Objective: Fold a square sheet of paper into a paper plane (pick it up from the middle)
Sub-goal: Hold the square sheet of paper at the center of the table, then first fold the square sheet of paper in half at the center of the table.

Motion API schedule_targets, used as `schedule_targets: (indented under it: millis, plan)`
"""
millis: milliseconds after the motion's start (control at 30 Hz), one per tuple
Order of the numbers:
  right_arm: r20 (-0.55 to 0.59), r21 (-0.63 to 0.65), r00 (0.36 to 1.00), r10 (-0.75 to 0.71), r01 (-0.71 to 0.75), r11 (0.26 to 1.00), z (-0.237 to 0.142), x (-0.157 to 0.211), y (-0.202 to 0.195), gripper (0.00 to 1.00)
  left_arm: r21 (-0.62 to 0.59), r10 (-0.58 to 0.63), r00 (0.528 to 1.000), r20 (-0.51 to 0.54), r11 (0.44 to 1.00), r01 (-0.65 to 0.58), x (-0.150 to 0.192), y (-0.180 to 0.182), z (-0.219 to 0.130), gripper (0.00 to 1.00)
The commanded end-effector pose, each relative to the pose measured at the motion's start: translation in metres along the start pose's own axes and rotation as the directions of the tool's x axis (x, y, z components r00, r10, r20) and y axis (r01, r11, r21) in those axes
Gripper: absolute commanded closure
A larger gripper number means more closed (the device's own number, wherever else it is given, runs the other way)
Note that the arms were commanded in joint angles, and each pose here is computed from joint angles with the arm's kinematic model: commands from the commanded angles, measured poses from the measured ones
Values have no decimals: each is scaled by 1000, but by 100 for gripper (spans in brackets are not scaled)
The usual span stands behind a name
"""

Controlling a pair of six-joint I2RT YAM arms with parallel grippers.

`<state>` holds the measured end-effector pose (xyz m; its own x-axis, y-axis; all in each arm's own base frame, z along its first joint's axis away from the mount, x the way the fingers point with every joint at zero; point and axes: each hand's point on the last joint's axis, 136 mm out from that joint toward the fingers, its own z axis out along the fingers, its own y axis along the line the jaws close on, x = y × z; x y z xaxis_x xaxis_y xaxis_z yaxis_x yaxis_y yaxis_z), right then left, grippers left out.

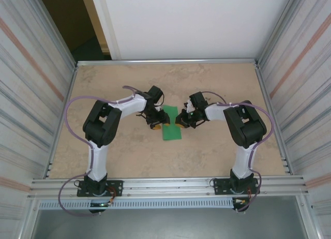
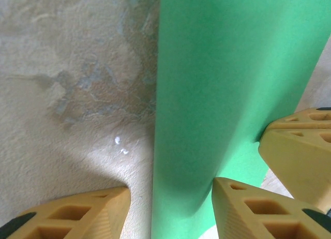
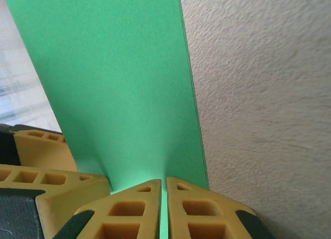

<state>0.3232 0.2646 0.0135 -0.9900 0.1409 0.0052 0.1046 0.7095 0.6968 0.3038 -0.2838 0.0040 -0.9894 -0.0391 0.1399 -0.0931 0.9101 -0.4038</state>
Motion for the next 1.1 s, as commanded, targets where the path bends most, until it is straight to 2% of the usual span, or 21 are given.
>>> schedule_targets:
  millis: [0, 167, 333, 433, 533, 633, 733, 933, 1067]
  plan:
    - [-58, 169, 996, 66, -55, 984, 13, 21, -53, 92, -233, -15, 994, -107, 973, -11, 28, 71, 72, 50]
    - [-63, 232, 995, 81, -64, 971, 16, 28, -75, 100, -117, 70, 997, 37, 991, -65, -3, 23, 14, 48]
    - [-63, 280, 993, 101, -80, 957, 18, 31, -89, 100, -21, 81, 975, 207, 997, -78, -24, -5, -53, 48]
    - [-62, 295, 993, 101, -79, 952, 17, 33, -92, 100, 48, 74, 958, 279, 995, -90, -28, -16, -79, 50]
    - [-57, 309, 993, 105, -82, 948, 16, 33, -95, 100, 176, 102, 944, 314, 971, -164, -25, -44, -92, 53]
    - [-58, 319, 992, 108, -84, 944, 16, 34, -97, 100, 271, 154, 935, 319, 931, -246, -18, -74, -94, 57]
    - [-58, 331, 992, 115, -90, 939, 16, 34, -100, 100, 300, 188, 938, 291, 913, -276, -12, -90, -83, 66]
    - [-53, 359, 990, 129, -102, 928, 16, 35, -104, 100, 289, 146, 974, 174, 938, -192, -6, -76, -41, 85]
    - [-53, 377, 989, 137, -108, 920, 17, 36, -106, 100, 283, 141, 982, 127, 943, -172, -2, -68, -24, 93]
